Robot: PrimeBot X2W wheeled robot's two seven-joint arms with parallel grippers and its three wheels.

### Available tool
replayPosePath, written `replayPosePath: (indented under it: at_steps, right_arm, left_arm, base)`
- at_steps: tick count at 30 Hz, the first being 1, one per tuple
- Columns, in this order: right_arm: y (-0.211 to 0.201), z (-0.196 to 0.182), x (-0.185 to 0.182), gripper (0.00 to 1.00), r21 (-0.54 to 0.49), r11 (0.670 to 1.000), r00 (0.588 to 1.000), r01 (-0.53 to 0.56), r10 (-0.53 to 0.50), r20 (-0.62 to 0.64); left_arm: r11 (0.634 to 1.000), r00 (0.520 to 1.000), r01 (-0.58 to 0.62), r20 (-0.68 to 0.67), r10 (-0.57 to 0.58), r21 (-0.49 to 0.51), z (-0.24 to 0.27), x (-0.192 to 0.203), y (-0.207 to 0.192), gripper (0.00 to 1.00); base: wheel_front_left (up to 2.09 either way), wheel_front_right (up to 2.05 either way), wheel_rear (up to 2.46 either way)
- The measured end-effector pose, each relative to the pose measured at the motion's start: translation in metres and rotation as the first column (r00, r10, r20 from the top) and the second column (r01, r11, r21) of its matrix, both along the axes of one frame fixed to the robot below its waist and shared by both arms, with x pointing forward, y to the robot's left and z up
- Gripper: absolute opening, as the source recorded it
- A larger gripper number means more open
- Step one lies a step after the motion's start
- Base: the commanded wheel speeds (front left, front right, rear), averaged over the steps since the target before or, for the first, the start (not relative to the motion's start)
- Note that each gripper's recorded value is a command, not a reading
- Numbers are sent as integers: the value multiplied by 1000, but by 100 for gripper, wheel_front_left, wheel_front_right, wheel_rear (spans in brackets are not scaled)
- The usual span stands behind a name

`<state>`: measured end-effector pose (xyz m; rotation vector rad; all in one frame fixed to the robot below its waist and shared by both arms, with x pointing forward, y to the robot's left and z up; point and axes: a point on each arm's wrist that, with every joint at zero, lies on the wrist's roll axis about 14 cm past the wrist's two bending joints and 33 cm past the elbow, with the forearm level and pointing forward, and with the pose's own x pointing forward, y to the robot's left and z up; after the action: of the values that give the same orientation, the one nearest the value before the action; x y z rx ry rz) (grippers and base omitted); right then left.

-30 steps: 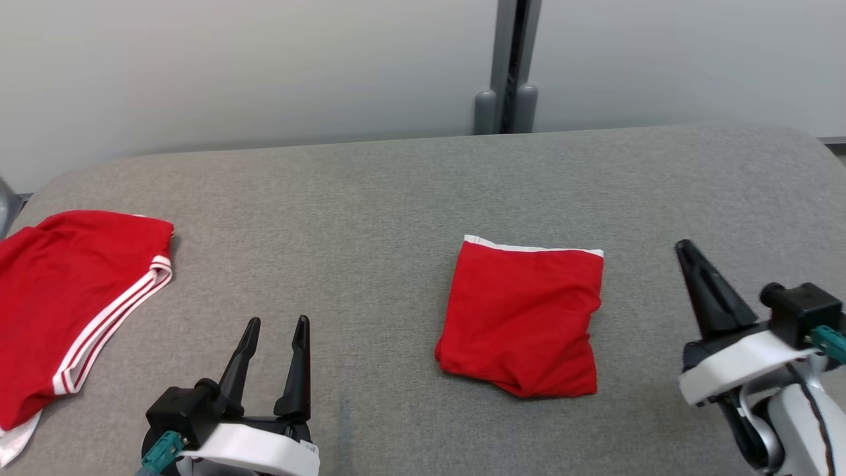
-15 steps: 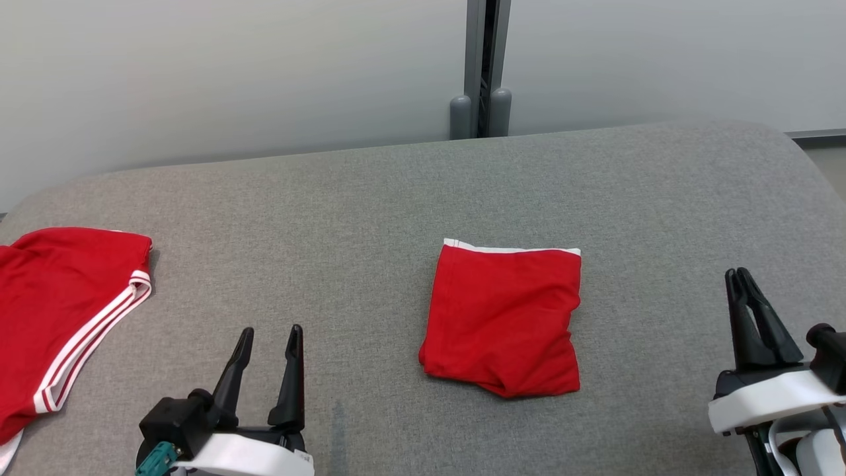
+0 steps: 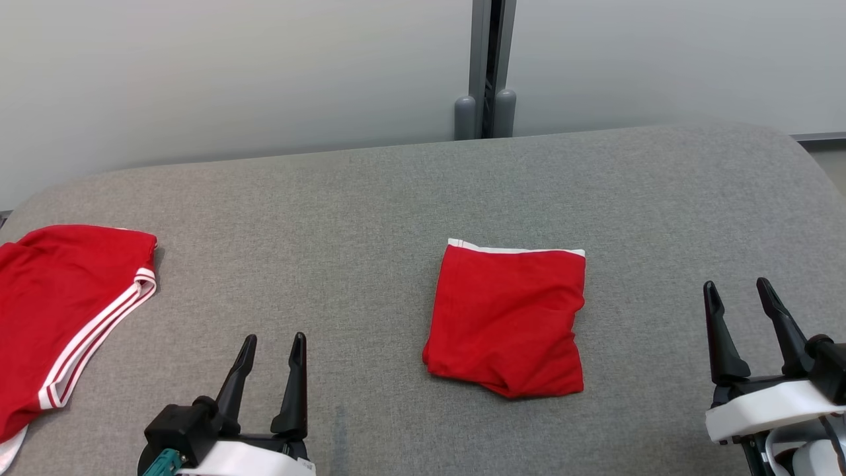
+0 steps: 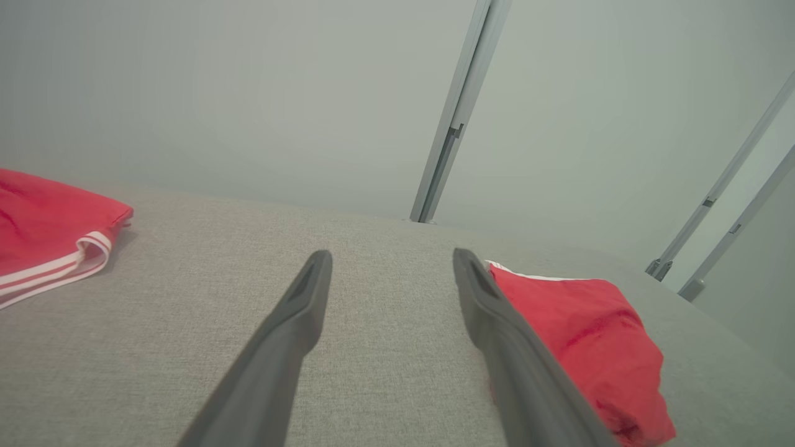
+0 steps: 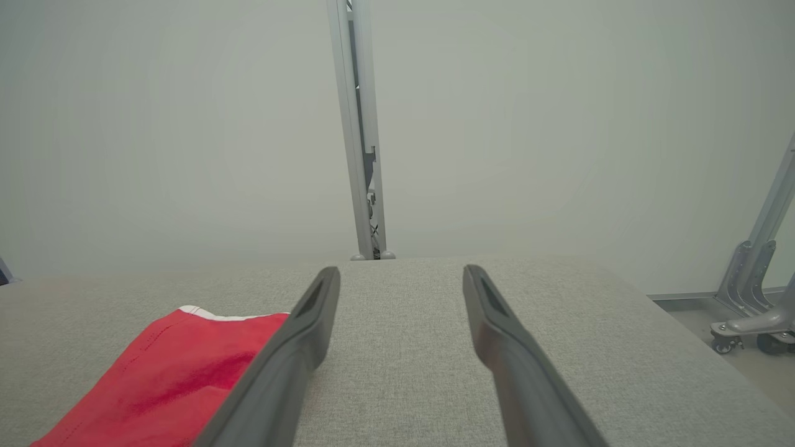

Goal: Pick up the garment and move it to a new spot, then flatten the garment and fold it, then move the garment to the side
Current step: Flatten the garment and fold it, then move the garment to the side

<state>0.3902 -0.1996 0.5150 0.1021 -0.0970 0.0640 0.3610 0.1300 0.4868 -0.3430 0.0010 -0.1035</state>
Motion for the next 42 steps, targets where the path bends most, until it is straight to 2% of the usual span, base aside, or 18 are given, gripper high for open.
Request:
replayPosePath:
  at_steps: [20, 42]
  right_arm:
    - [21, -3, 3, 100, 16, 998, 998, -68, 68, -10]
    - [29, -6, 4, 100, 25, 996, 996, -91, 91, -19]
  left_arm:
    - [999, 999, -32, 7, 32, 3, 3, -3, 9, 100]
    - [999, 999, -52, 7, 52, 10, 2, -7, 15, 100]
  base:
    - [0, 0, 0]
    - [0, 0, 0]
